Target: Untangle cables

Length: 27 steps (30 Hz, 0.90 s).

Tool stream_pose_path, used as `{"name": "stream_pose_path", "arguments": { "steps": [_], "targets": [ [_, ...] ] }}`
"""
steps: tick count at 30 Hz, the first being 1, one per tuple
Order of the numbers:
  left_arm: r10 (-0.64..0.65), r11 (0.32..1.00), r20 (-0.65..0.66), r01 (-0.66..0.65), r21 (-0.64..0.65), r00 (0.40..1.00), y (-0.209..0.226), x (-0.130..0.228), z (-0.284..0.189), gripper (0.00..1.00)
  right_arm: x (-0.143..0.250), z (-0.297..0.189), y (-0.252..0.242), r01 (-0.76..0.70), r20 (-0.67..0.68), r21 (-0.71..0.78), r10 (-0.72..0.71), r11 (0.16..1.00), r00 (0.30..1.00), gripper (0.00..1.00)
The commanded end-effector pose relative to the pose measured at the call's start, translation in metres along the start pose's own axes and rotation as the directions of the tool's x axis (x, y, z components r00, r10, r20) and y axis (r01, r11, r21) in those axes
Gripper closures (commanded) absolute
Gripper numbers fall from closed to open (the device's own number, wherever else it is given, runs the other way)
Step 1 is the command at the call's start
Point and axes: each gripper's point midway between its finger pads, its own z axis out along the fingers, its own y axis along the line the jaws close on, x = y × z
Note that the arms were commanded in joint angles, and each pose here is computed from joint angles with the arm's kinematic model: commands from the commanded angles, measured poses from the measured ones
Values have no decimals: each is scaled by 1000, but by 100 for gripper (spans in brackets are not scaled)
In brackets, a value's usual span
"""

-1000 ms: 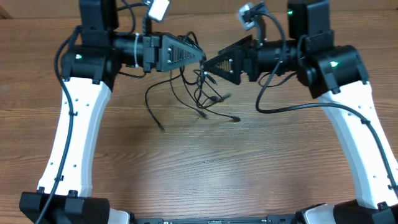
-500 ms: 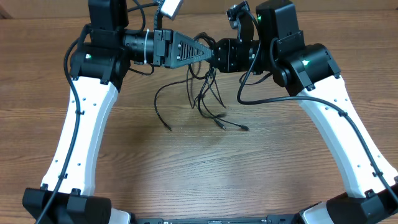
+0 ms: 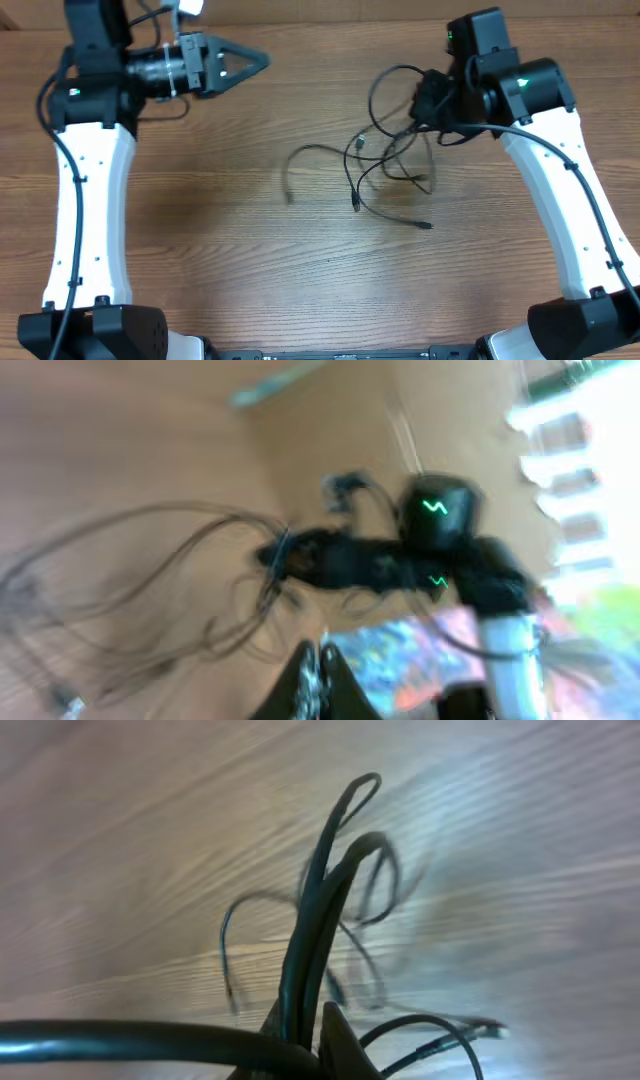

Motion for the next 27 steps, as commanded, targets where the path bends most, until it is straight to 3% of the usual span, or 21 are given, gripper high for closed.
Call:
{"name": "stream_pose_path", "arguments": {
  "steps": [1,5,12,17,24,26,27],
  "targets": [
    [114,963,22,-105,-250,993,33,3,-4,96,-2,-2,-1,37,17,16,-37,999,999,96],
    [129,950,-82,-147,-276,988,37,30,13,95,9,-1,14,74,-5,-16,-75,997,997,96],
    [239,918,-190,-286,-276,952,27,51,57,50,36,11,42,128,-55,-46,-130,991,990,96],
    [231,918,-230,-290,-270,945,35,58,85,36,46,10,67,152,-79,-147,-164,977,983,96],
    [179,958,-289,-233,-165,941,49,68,121,38,54,7,83,150,-110,-232,-180,961,978,96],
    [163,962,-306,-220,-162,938,58,72,130,46,57,7,85,148,-123,-246,-182,958,976,96],
    [146,966,-319,-204,-156,936,62,75,136,55,57,7,85,147,-125,-247,-182,958,975,96]
  ]
}}
